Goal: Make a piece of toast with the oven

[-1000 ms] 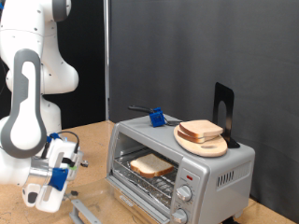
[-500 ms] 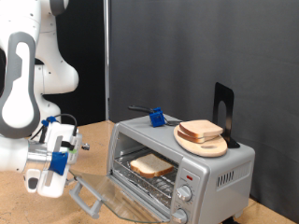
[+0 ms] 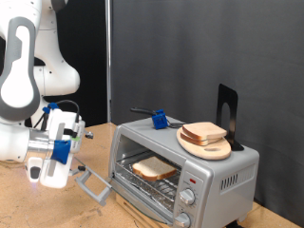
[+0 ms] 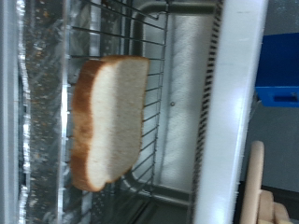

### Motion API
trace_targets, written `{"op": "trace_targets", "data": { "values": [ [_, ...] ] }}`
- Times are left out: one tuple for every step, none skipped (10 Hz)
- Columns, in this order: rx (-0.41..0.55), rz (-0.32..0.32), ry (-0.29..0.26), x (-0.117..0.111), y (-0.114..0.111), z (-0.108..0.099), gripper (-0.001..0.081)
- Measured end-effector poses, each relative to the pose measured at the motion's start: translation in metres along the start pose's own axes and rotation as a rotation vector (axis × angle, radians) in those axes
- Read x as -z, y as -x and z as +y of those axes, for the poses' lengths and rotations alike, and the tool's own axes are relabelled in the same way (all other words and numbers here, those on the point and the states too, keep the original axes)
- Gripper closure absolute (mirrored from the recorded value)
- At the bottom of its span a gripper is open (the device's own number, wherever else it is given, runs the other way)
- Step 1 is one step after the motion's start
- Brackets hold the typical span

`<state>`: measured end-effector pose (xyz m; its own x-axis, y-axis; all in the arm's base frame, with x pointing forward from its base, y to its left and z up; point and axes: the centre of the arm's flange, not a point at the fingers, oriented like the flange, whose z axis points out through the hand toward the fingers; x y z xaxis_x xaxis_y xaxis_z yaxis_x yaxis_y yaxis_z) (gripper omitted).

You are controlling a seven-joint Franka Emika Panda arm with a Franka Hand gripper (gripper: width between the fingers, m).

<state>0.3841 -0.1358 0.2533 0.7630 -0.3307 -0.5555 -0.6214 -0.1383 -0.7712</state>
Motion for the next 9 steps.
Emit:
{"op": "trace_targets", "data": {
  "values": [
    [0.009, -0.005, -0.002, -0.001, 0.004, -0.006, 0.0124],
    [0.017, -0.009, -0.003, -0.002, 0.008, -0.01, 0.0124],
    [0.026, -0.012, -0.005, -0.006, 0.013, -0.015, 0.0124],
    [0.036, -0.016, -0.01, -0.01, 0.018, -0.019, 0.0124],
    [0.043, -0.019, -0.017, -0.015, 0.023, -0.022, 0.0124],
    [0.05, -0.021, -0.022, -0.021, 0.029, -0.024, 0.0124],
    [0.054, -0.022, -0.02, -0.027, 0.034, -0.025, 0.0124],
    [0.059, -0.022, -0.018, -0.033, 0.04, -0.026, 0.0124],
    [0.062, -0.022, -0.017, -0.038, 0.045, -0.026, 0.0124]
  ]
}}
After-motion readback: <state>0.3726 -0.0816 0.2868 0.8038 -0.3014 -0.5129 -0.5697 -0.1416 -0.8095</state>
